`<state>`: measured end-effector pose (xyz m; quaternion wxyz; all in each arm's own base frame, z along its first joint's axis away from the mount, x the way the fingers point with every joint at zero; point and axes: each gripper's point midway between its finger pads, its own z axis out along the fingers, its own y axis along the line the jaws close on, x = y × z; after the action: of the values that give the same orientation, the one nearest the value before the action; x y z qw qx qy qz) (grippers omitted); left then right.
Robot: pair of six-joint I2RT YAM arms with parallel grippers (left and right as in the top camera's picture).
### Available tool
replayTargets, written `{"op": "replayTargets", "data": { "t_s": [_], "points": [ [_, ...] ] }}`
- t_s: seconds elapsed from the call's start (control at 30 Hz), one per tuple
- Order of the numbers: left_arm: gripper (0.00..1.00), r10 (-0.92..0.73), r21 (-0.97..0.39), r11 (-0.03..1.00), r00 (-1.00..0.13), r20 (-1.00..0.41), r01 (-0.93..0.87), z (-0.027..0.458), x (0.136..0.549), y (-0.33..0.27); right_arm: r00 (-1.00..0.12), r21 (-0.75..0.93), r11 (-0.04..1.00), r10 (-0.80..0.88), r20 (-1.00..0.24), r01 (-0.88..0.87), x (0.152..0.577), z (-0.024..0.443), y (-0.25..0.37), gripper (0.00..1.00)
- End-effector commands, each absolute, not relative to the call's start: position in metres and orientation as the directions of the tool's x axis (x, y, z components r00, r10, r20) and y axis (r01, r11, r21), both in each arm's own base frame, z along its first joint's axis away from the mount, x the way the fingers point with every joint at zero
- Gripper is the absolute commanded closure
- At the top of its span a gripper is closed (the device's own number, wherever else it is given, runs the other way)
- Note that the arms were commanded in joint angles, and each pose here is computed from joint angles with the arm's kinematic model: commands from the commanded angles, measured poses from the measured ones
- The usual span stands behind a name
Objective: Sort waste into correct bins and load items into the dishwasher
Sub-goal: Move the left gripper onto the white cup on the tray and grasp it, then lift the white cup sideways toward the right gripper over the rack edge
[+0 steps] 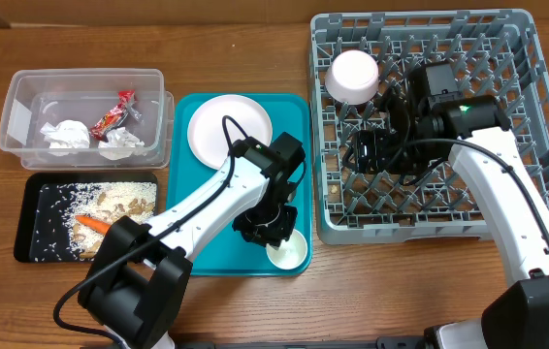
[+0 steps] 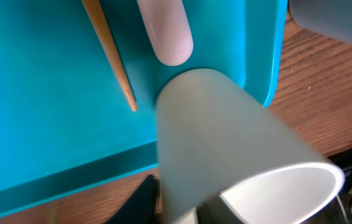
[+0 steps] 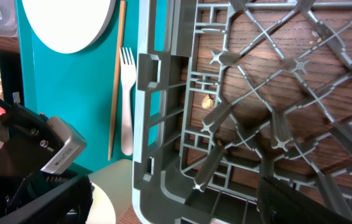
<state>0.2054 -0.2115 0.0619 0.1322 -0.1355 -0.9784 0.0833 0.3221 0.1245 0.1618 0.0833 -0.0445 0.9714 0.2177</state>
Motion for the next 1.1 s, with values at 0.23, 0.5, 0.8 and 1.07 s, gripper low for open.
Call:
{"op": "replayTargets", "data": {
  "t_s": [0.23,0.5,0.8,1.07],
  "points": [
    [0.96,0.286,-0.196,0.951,-0.923,0.258,0.24,0.062,0.198,-0.21,-0.975,0.417,0.898,-0.052,-0.215,-0.14,0.323,0.171,0.125,0.12],
    [0.96,0.306,-0.22,0.941,-0.926,0.222,0.258,0.077,0.218,-0.202,-0.976,0.416,0.899,-0.052,-0.211,-0.138,0.322,0.171,0.125,0.07],
    [0.96,0.333,-0.407,0.861,-0.943,-0.004,0.305,0.147,0.293,-0.185,-0.98,0.416,0.9,-0.053,-0.194,-0.131,0.318,0.17,0.124,0.07],
    [0.96,0.305,-0.751,0.519,-0.909,-0.283,0.408,0.21,0.323,-0.19,-0.981,0.45,0.881,-0.073,-0.179,-0.147,0.312,0.172,0.13,0.02]
  ]
}}
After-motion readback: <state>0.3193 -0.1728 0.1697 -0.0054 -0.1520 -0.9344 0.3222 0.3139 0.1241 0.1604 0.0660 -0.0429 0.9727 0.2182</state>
